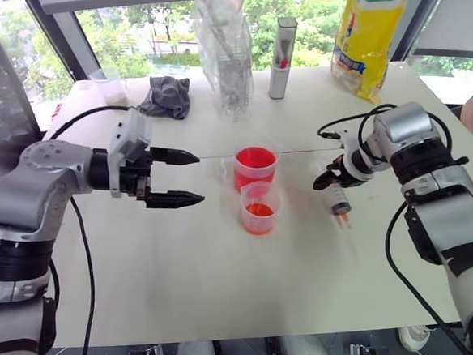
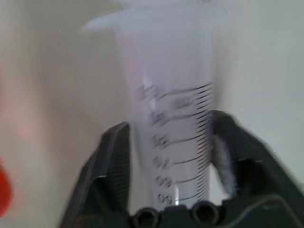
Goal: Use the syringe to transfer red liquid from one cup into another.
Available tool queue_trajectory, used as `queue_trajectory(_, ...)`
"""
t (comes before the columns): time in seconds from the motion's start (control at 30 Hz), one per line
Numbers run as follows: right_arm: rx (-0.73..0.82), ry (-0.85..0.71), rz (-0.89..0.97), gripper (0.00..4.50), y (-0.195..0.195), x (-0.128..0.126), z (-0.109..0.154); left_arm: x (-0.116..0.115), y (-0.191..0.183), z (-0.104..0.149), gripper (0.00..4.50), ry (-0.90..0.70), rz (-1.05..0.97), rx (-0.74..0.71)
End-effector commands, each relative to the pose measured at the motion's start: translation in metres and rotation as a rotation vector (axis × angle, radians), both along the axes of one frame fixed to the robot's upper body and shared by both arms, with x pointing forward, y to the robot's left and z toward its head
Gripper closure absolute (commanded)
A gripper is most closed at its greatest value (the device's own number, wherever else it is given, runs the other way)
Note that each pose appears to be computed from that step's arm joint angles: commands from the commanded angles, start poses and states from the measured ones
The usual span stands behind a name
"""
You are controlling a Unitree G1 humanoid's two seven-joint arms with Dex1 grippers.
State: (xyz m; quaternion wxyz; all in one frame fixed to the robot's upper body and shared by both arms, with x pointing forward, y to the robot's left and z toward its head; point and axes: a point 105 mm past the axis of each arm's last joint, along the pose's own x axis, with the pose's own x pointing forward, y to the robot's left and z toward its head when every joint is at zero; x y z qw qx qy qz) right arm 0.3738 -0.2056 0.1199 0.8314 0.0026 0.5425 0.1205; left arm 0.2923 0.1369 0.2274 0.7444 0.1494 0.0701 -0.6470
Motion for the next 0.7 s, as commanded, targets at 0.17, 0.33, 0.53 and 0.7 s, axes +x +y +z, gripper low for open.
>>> queue_trajectory(0.17,-0.005,-0.009,0.007,0.08,-0.003,-0.006,0.012,-0.004,0.000,0.008,0.00,-0.034,-0.005,0.003)
queue_trajectory(0.33,0.037,-0.110,0.125,0.08,0.008,-0.012,0.044,-0.005,0.001,0.008,0.00,-0.025,0.003,-0.008)
queue_trajectory(0.53,-0.006,-0.253,0.258,0.08,0.000,-0.035,0.077,-0.009,0.005,0.008,0.00,-0.007,0.022,-0.027)
queue_trajectory(0.7,0.067,-0.420,0.492,0.08,0.020,-0.073,0.112,-0.008,0.014,0.001,0.00,-0.006,0.079,-0.003)
